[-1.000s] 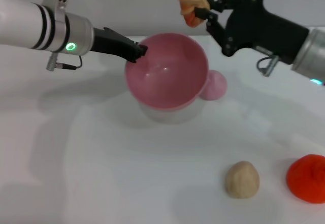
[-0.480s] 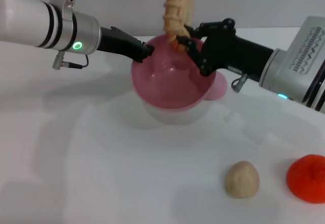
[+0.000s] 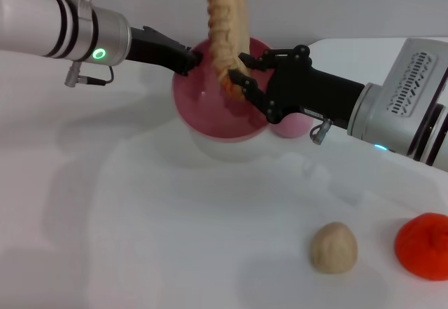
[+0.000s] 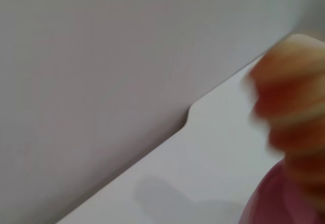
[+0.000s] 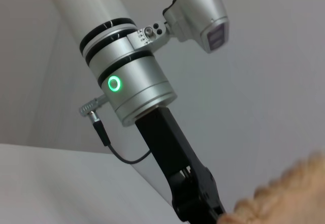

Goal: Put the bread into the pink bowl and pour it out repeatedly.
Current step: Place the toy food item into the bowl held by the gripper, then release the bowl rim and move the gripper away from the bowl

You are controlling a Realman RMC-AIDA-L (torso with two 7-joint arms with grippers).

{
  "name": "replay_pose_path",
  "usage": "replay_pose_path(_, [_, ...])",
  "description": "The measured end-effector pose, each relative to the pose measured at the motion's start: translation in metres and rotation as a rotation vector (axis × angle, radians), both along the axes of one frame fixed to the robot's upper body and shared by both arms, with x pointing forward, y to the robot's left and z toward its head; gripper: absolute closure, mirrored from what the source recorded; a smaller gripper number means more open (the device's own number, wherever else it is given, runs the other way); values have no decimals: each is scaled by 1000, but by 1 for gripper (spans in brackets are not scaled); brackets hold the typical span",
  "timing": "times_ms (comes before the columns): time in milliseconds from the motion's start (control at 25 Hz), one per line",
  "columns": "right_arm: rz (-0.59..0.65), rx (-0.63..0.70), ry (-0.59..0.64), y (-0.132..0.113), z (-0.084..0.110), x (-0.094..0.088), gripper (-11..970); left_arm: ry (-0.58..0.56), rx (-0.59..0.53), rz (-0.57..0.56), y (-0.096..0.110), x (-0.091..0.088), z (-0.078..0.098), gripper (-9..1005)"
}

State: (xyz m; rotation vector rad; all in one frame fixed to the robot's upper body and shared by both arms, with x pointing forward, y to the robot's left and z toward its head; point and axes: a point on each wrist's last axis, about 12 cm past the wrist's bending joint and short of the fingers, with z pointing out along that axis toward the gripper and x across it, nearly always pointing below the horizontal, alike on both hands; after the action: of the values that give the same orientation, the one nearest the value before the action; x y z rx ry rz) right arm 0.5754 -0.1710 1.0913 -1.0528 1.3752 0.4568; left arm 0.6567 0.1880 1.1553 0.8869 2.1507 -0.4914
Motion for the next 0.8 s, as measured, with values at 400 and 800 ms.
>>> replay_pose_path(400, [14, 11, 27, 6, 0, -4, 544, 2, -2, 16, 5, 1, -1, 954])
replay_pose_path(800, [88, 76, -117, 25, 38, -24, 368, 23, 5, 34, 11, 0, -7, 954])
